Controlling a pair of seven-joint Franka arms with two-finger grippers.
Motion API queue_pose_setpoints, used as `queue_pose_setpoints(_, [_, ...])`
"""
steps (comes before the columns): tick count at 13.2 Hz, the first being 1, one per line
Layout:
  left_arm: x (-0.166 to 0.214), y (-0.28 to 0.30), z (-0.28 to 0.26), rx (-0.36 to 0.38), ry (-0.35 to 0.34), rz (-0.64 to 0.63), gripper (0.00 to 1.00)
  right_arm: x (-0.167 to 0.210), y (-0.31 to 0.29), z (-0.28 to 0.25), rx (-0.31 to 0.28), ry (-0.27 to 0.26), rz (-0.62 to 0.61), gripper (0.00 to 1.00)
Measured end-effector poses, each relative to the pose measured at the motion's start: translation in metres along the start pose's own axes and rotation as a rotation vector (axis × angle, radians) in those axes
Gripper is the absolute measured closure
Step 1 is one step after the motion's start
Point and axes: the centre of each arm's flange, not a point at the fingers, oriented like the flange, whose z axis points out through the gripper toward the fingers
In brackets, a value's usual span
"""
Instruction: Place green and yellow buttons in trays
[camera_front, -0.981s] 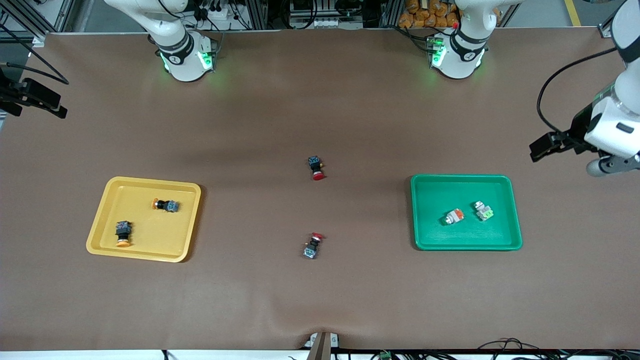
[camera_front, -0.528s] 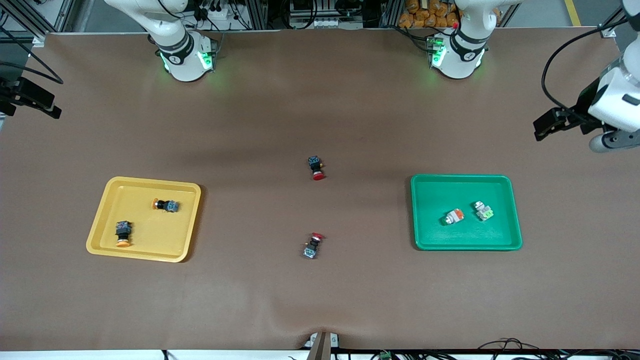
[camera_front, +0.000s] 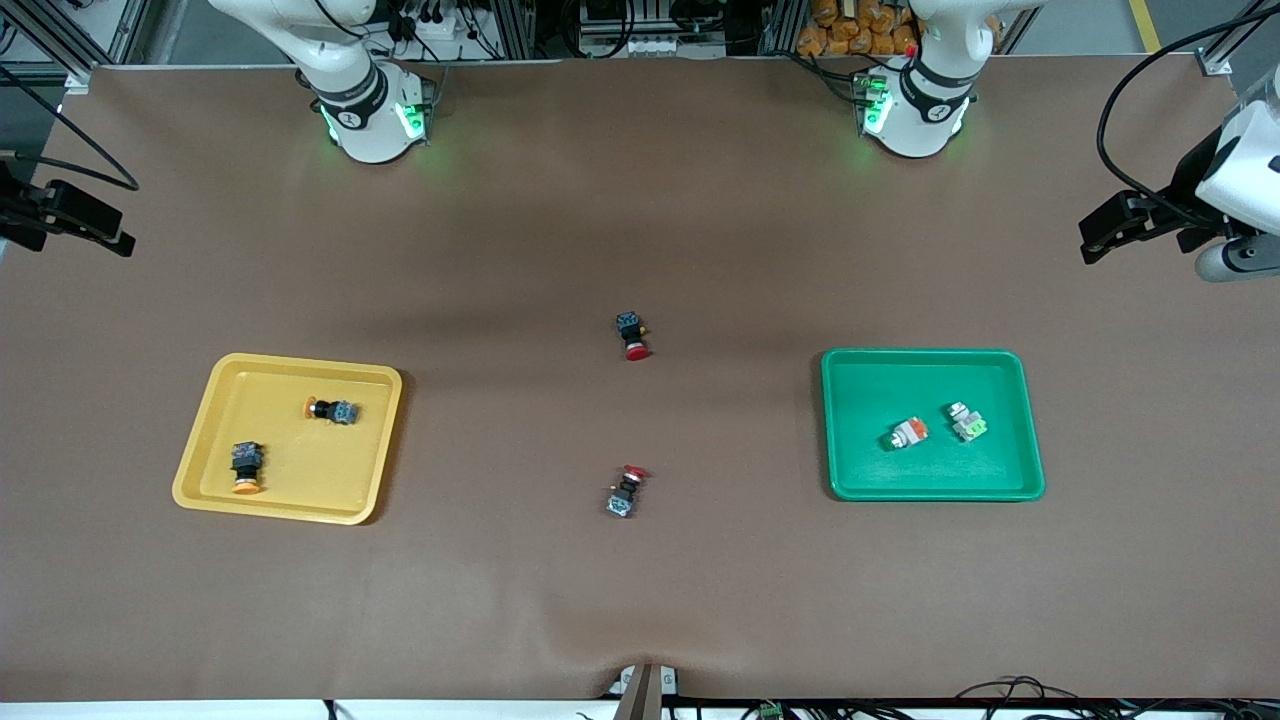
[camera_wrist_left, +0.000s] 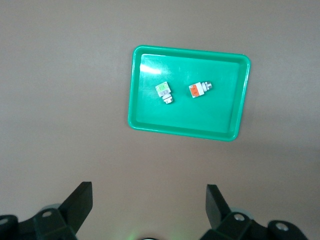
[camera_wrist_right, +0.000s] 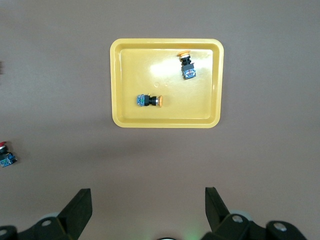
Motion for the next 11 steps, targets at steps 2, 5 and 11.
queue_pose_setpoints(2, [-0.002,0.001,0.0,0.001,-0.01,0.026,0.0,0.0,-0.002,0.0,0.0,0.0,-0.004,0.0])
queue_pose_setpoints(5, [-0.004,-0.011,0.002,-0.003,-0.043,0.015,0.0,0.0,-0.001,0.0,0.0,-0.001,-0.002,0.0])
queue_pose_setpoints(11, [-0.013,-0.026,-0.001,-0.045,-0.087,0.003,0.0,0.001,0.001,0.002,0.0,-0.006,0.001,0.0])
